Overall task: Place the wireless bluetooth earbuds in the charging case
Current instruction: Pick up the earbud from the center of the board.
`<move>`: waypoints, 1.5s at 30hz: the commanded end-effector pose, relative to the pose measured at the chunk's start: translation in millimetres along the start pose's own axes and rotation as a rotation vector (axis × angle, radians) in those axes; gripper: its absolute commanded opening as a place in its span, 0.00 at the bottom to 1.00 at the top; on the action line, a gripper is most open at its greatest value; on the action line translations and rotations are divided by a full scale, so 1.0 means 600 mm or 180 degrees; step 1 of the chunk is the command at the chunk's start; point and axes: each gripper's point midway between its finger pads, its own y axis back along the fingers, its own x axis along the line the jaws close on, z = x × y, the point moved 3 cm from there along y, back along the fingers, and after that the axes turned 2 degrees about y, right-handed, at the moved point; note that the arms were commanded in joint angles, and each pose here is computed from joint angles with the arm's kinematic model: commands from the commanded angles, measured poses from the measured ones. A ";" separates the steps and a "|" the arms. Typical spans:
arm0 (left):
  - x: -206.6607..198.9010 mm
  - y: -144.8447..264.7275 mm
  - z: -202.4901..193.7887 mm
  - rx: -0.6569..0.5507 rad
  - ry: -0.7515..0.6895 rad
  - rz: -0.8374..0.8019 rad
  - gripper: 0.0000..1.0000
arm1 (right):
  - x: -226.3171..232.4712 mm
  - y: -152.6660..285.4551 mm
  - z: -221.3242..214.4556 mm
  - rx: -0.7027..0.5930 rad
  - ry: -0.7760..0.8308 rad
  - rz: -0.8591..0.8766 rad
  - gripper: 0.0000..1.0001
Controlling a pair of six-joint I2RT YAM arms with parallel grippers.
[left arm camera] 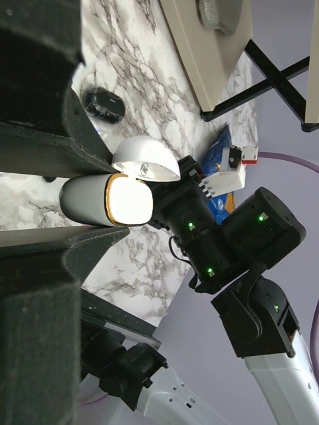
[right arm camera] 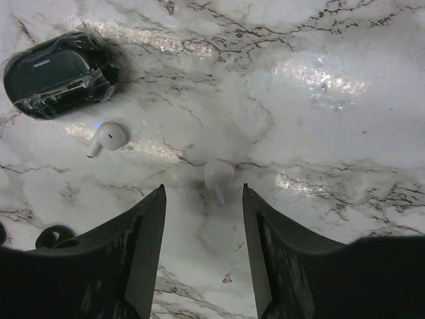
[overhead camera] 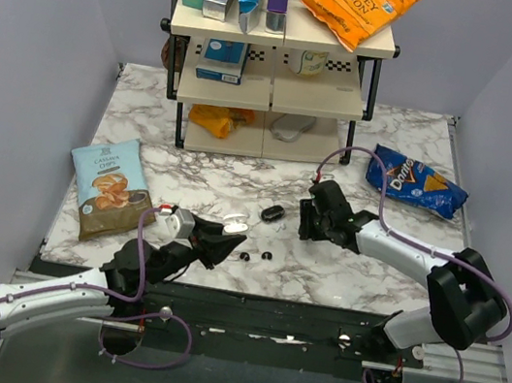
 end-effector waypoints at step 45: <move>0.006 0.010 -0.023 0.0110 0.0074 0.0037 0.00 | -0.030 -0.056 0.000 0.0202 -0.0319 -0.0004 0.51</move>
